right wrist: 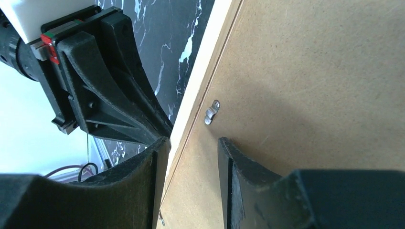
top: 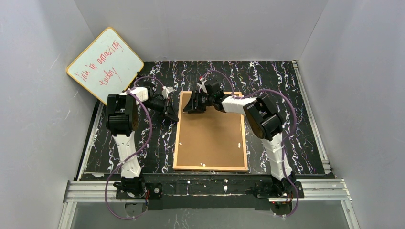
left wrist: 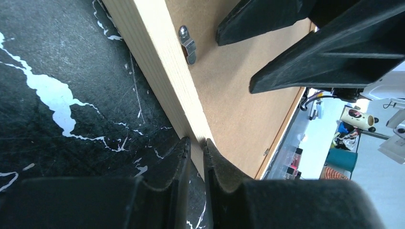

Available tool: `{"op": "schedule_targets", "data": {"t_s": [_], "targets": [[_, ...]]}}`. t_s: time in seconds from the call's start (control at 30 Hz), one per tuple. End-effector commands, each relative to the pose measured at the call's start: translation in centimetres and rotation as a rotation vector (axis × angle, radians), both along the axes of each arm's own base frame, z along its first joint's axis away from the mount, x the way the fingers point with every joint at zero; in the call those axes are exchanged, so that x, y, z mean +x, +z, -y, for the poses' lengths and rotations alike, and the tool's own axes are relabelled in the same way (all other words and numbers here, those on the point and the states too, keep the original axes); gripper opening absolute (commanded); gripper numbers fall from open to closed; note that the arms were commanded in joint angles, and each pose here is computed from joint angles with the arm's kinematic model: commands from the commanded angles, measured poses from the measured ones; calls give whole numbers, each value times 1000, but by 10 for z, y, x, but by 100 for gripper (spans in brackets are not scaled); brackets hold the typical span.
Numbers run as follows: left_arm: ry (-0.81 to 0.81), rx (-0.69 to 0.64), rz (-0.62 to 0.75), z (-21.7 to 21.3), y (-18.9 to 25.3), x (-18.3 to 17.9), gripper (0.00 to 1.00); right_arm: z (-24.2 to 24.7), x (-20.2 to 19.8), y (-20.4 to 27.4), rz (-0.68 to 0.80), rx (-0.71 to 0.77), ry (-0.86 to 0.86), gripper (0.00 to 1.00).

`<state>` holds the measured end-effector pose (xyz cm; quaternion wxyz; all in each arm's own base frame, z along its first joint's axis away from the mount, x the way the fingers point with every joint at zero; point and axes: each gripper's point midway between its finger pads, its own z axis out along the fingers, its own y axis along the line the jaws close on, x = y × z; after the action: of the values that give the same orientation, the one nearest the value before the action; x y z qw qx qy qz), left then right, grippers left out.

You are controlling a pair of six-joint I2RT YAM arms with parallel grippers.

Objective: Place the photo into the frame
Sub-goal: Install the photo frame at the center of the board.

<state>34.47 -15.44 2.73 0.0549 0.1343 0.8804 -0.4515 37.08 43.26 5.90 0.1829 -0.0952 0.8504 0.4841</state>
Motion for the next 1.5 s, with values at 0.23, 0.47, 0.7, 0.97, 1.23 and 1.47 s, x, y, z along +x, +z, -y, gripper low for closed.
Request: {"op": "schedule_targets", "data": {"t_s": [0.23, 0.47, 0.7, 0.97, 1.23, 1.47], "targets": [[-54, 113, -43, 0, -36, -23, 9, -9, 14, -8, 27, -54, -51, 48], [-58, 115, -44, 0, -37, -24, 8, -15, 15, -13, 27, -51, -41, 47], [-64, 119, -39, -1, -37, -26, 8, -22, 9, -13, 14, -31, -12, 44], [-67, 124, -36, -2, -39, -25, 7, -31, 2, -14, 14, -13, 29, 43], [-69, 122, -38, -2, -40, -26, 7, -33, 1, -17, -3, -8, 34, 42], [-71, 128, -37, -3, -41, -27, 7, -33, 3, -19, -6, -9, 18, 42]]}}
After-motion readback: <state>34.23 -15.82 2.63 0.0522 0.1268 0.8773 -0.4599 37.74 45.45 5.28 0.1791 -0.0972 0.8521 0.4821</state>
